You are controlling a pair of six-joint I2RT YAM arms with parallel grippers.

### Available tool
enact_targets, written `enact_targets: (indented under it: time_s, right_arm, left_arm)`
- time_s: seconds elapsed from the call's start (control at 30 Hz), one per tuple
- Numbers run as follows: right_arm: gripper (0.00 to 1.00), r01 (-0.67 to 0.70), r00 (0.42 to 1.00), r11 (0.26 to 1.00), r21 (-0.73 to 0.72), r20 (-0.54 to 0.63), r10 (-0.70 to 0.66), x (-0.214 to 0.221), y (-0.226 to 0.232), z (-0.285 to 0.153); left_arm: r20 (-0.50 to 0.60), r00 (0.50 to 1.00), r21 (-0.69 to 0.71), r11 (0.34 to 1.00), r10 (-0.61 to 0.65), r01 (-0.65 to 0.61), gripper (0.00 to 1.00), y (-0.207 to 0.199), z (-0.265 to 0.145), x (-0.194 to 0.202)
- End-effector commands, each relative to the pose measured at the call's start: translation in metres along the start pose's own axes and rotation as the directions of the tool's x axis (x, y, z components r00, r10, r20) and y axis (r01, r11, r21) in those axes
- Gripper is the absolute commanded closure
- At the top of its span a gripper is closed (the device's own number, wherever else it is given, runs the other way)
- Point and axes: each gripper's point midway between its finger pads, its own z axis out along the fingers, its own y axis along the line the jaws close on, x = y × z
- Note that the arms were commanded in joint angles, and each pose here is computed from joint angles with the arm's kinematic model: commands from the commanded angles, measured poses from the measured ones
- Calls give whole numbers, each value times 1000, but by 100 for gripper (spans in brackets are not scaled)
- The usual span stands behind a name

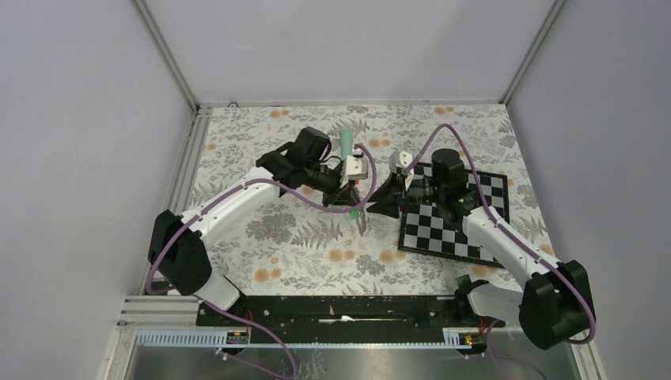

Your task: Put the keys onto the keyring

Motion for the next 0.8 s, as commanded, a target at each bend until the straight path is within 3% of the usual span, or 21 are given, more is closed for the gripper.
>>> enact_targets:
  time_s: [0.0,0.27,0.53,0.77]
  right_arm:
    - [56,39,999,999,-13,23,-39,-16,4,-4]
    - [48,-8,998,1000,-12,64,8,-18,0,1]
    - [48,-32,997,999,-23,71,34,-9,0,4]
    - [54,-55,995,998,-40,79,58,-6,1,5]
  left_arm:
    - [2,998,-103,993,56,-56,100,8,-21,-24]
    - [-2,999,-91,995,39,-39,100,-3,-16,-30]
    - [26,999,-54,998,24,-23,100,-12,-13,-39]
    - [32,999,-41,999,15,-14,100,-13,-11,-41]
